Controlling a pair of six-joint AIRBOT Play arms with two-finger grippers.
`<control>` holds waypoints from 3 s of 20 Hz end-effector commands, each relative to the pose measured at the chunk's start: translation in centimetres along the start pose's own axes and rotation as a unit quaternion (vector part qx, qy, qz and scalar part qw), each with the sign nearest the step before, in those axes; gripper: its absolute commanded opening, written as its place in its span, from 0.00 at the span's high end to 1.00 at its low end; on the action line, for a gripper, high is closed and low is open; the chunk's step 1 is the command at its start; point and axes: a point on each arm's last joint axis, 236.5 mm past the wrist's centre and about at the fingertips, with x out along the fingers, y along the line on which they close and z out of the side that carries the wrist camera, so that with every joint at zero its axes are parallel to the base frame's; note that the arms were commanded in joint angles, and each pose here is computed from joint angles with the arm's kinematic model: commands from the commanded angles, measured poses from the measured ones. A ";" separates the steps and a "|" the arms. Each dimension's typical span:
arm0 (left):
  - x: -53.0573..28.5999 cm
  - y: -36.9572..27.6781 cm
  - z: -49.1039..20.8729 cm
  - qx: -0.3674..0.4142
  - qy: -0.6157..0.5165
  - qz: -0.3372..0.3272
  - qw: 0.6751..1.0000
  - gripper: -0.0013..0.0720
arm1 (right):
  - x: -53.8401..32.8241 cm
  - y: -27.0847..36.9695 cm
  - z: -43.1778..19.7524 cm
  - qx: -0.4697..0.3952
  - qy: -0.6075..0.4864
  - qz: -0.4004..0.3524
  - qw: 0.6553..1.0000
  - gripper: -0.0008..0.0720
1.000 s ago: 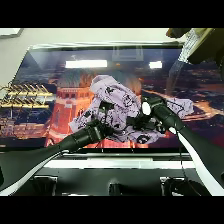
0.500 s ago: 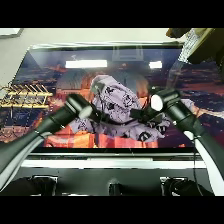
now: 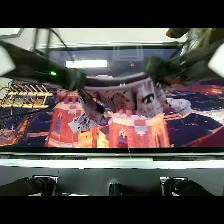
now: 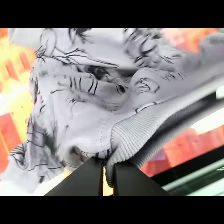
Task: Fold the clothes and pants, and hang the long-sleeved shirts on hangers.
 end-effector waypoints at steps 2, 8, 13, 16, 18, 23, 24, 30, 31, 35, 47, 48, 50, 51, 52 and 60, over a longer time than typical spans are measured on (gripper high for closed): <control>-7.3 -1.7 -0.4 -0.008 -0.050 -0.060 0.997 0.95 | -8.1 2.0 2.3 0.001 -0.069 0.060 0.996 0.94; -12.7 -1.8 -1.1 -0.044 -0.095 -0.088 0.991 0.95 | -12.9 3.5 0.6 0.006 -0.078 0.126 0.989 0.94; -7.4 -1.3 -3.6 -0.081 -0.015 -0.064 0.995 0.95 | -9.4 1.8 -1.8 -0.015 -0.008 0.074 0.997 0.94; -1.5 -1.1 -6.5 -0.107 0.056 -0.047 0.992 0.95 | -4.1 -1.2 -5.7 -0.046 0.090 -0.002 0.995 0.94; 2.3 -1.4 -8.7 -0.116 0.094 -0.051 0.987 0.95 | -0.6 -3.2 -8.8 -0.051 0.146 -0.035 0.987 0.94; 10.6 -1.8 -15.2 -0.157 0.168 -0.067 0.971 0.95 | 5.5 -6.3 -15.6 0.002 0.196 -0.056 0.979 0.94; 11.8 -1.7 -16.1 -0.163 0.173 -0.065 0.969 0.95 | 6.5 -6.5 -16.8 0.019 0.203 -0.052 0.978 0.94; 14.2 -1.1 -16.7 -0.161 0.153 -0.067 0.973 0.95 | 11.0 -6.0 -20.0 0.077 0.210 -0.018 0.974 0.94; 14.4 -1.2 -16.2 -0.161 0.143 -0.070 0.974 0.95 | 11.3 -6.0 -19.9 0.083 0.205 -0.017 0.975 0.94; 14.7 -0.4 -15.5 -0.153 0.123 -0.058 0.979 0.95 | 12.4 -6.9 -19.3 0.080 0.190 -0.035 0.978 0.94; 8.8 12.9 -12.6 -0.209 0.069 0.042 0.975 0.00 | 12.3 -7.1 -19.5 0.069 0.196 -0.038 0.977 0.94; 7.1 16.7 -12.6 -0.198 0.052 0.083 0.975 0.00 | 12.3 -7.1 -19.6 0.070 0.196 -0.037 0.977 0.94; 4.1 22.2 -13.6 -0.182 0.046 0.142 0.972 0.00 | 12.2 -6.8 -19.7 0.073 0.199 -0.033 0.977 0.94; 3.1 23.9 -14.2 -0.176 0.049 0.156 0.971 0.00 | 12.2 -6.8 -19.7 0.074 0.200 -0.032 0.977 0.94; 2.2 25.6 -14.5 -0.170 0.045 0.169 0.970 0.00 | 12.2 -6.7 -19.7 0.074 0.200 -0.031 0.977 0.94; -0.6 38.3 -21.9 -0.306 0.082 0.242 0.917 0.00 | 12.2 -6.7 -19.7 0.075 0.200 -0.030 0.976 0.94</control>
